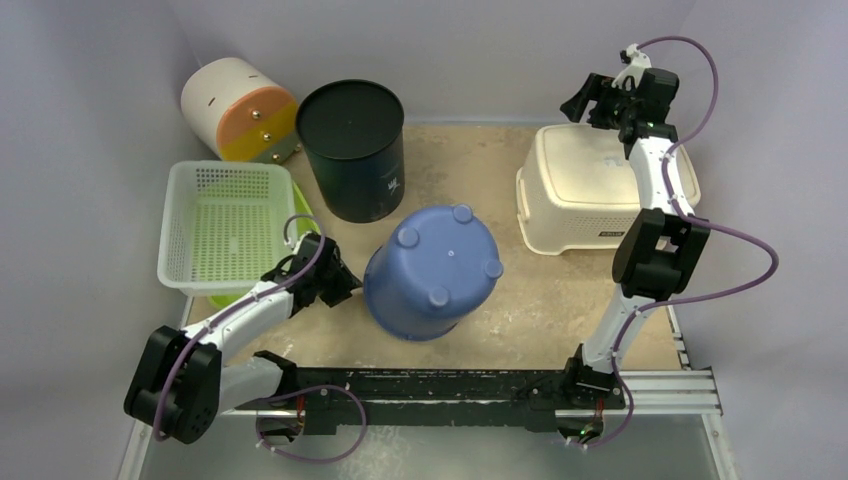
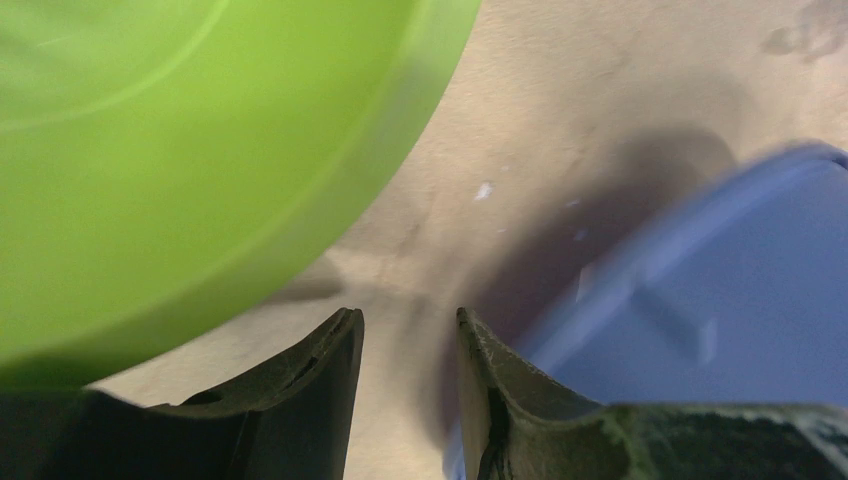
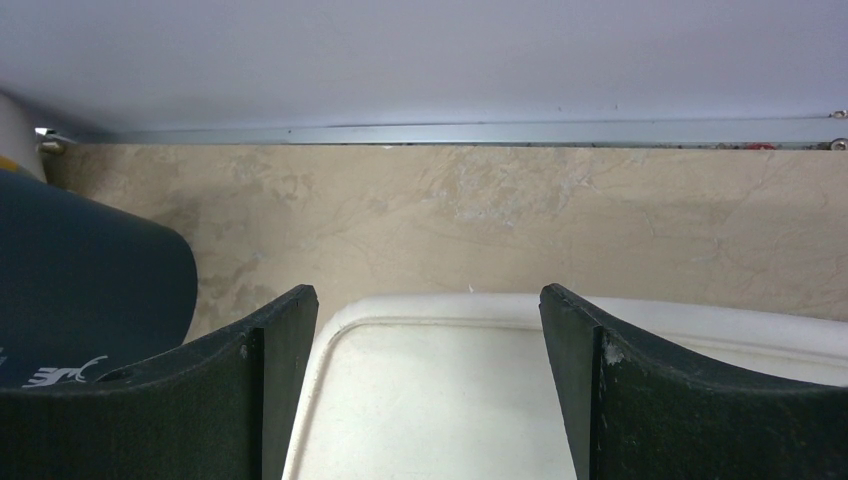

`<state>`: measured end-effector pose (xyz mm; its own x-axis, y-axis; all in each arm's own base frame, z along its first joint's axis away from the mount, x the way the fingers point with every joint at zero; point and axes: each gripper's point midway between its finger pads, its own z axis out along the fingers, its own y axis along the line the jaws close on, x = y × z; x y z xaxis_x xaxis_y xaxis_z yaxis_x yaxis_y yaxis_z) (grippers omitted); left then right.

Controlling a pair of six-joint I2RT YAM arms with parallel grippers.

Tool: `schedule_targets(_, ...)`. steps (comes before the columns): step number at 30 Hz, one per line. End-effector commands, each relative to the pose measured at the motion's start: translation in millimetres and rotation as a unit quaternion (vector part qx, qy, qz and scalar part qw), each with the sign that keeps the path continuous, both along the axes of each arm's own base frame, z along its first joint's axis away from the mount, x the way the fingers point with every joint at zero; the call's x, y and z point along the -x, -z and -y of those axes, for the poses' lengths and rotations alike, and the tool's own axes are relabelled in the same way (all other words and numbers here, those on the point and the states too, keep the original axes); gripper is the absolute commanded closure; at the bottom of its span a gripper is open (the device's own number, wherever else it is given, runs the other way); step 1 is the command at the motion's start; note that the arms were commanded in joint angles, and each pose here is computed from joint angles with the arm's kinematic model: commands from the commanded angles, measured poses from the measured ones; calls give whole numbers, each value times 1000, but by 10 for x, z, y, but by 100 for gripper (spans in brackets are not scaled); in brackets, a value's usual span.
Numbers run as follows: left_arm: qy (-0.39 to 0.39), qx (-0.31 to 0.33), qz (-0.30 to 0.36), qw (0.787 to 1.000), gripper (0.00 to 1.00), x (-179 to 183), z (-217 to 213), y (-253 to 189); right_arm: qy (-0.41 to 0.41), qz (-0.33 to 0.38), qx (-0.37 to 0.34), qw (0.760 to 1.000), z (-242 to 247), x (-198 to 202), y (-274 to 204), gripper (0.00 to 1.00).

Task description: Turn the large container upside down

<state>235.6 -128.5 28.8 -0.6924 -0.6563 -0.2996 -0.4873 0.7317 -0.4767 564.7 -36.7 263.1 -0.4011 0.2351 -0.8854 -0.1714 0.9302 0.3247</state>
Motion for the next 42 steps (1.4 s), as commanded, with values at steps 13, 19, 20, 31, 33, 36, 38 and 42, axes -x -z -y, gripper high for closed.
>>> schedule_targets(13, 148, -77, -36, 985, 58, 32, -60, -708, -32, 27, 0, 999, -330, 75, -223, 16)
schedule_targets(19, 159, -82, -10, 984, 58, -24, -59, -993, -58, 16, 2, 998, -595, 131, -192, 16)
schedule_targets(20, 160, -76, -8, 984, 58, -27, -32, -1014, -66, 12, 3, 998, -693, 168, -168, 16)
schedule_targets(31, 204, -47, -71, 975, 75, 611, -64, -1139, -144, -19, -1, 989, -1551, 642, 4, 15)
schedule_targets(33, 211, -46, -74, 974, 80, 726, -73, -1194, -145, -21, 1, 989, -1559, 662, 17, 15)
schedule_targets(36, 218, -53, -76, 972, 81, 869, -119, -1312, -143, -21, 7, 989, -1545, 672, 19, 15)
schedule_targets(38, 224, -59, -77, 970, 81, 949, -153, -1362, -142, -23, 7, 990, -1541, 667, 40, 15)
schedule_targets(42, 235, -38, -78, 968, 82, 1095, -127, -1368, -141, -27, 7, 990, -1548, 625, 76, 15)
